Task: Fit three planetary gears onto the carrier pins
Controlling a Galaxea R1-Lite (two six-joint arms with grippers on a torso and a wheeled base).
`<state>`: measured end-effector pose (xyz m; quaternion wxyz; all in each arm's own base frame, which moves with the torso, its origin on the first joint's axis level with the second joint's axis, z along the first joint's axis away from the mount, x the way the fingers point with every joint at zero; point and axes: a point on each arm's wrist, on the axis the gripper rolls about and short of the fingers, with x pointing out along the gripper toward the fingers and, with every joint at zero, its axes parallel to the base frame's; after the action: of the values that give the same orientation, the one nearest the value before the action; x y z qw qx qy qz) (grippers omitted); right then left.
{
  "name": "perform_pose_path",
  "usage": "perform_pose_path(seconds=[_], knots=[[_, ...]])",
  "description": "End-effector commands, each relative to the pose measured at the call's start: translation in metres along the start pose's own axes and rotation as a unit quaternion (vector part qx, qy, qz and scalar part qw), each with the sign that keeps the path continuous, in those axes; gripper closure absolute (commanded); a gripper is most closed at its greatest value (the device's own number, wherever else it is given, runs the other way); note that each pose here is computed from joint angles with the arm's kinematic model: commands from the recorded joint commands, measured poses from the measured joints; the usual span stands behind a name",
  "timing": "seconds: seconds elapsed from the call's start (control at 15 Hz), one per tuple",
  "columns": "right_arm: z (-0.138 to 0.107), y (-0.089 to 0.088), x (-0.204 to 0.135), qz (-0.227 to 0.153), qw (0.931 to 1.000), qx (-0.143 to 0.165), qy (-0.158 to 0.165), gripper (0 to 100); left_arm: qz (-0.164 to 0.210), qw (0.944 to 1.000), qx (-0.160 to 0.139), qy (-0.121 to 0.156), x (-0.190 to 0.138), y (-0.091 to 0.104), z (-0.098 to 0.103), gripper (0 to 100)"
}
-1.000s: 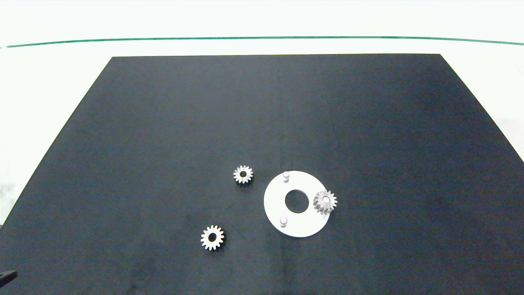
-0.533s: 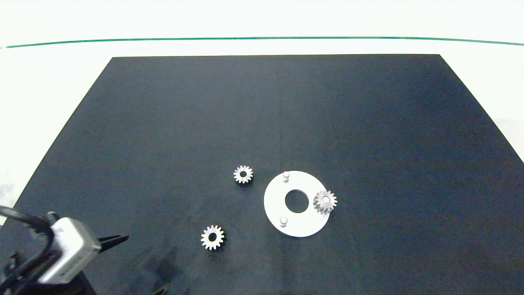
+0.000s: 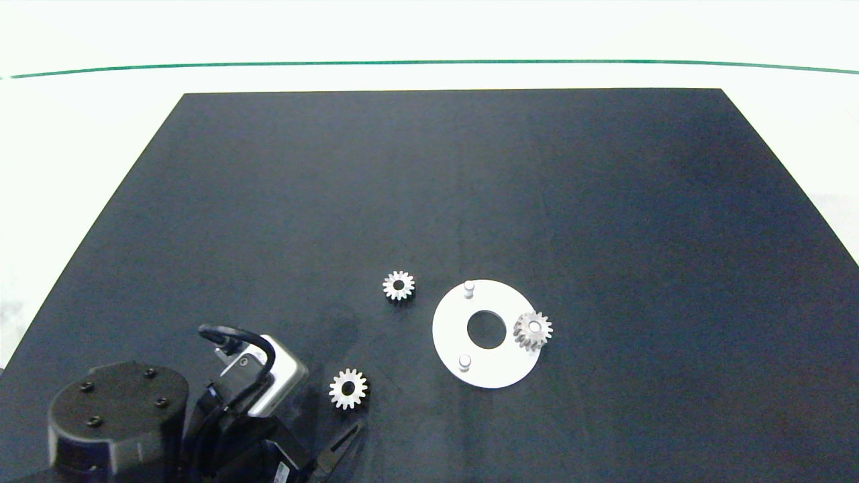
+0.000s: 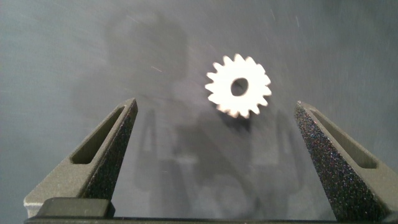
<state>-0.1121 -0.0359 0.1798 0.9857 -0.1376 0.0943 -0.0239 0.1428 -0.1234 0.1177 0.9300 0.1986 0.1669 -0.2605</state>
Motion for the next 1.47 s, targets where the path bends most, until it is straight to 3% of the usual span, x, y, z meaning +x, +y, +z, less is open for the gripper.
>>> perform_pose_path(seconds=[0.07, 0.33, 1.47], knots=[[-0.0004, 0.0001, 0.001, 0.001, 1.0, -0.003, 0.005, 0, -0.001, 0.9998, 0.008, 0.02, 0.015, -0.0062, -0.0011, 0], [-0.0006, -0.0001, 0.0009, 0.001, 1.0, -0.002, 0.003, 0, 0.009, 0.9999, 0.007, 0.012, 0.0207, -0.0068, 0.003, 0], [0.0018, -0.0023, -0.003, 0.001, 1.0, 0.002, -0.007, 0, 0.02, 0.9997, 0.01, 0.011, 0.0235, -0.0104, 0.0064, 34]])
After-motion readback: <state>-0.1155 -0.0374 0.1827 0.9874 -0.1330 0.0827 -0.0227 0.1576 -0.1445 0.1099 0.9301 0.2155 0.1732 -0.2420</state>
